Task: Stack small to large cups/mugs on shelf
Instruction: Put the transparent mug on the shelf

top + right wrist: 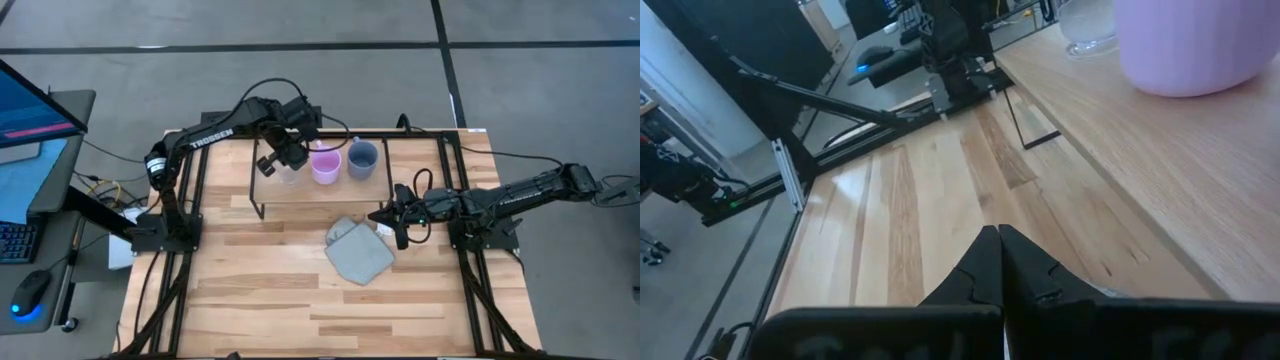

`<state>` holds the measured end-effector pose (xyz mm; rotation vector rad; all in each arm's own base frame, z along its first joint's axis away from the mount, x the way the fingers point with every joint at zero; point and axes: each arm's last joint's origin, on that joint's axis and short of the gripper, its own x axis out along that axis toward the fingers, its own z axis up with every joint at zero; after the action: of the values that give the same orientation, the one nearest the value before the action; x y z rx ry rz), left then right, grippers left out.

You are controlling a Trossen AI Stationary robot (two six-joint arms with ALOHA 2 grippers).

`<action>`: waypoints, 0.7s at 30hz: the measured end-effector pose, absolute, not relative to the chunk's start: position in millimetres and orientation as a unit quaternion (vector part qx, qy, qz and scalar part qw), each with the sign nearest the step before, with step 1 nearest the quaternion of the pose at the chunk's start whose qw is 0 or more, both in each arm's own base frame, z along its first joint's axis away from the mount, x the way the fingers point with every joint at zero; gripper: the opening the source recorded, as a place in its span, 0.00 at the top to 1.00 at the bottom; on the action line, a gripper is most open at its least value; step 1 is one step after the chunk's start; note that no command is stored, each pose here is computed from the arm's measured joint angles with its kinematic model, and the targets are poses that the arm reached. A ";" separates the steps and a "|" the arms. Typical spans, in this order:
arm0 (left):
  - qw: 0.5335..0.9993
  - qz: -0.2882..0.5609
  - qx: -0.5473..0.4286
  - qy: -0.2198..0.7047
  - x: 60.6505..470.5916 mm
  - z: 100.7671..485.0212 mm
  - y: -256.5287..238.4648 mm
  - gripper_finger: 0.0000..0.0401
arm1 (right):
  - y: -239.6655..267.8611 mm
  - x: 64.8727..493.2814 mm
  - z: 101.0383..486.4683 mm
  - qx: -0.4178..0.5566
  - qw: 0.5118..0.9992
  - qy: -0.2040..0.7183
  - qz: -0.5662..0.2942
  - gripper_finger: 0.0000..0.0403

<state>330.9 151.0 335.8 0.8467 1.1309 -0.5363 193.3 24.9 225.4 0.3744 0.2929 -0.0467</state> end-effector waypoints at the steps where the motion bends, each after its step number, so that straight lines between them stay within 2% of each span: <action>1: 0.727 -0.243 0.385 0.514 331.1 335.6 151.3 0.96 | 24.9 193.3 225.4 0.185 0.972 0.145 -0.023 0.98; 11: 0.719 -0.238 0.386 0.527 331.4 332.6 152.4 0.74 | 25.0 193.3 225.4 0.185 0.972 0.145 -0.023 0.98; 21: 0.713 -0.252 0.366 0.542 326.2 331.7 149.7 0.70 | 24.9 193.3 225.4 0.185 0.972 0.145 -0.023 0.98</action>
<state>326.2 149.7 331.7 0.8117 1.2019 -0.5585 193.3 24.9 225.4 0.3742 0.2929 -0.0467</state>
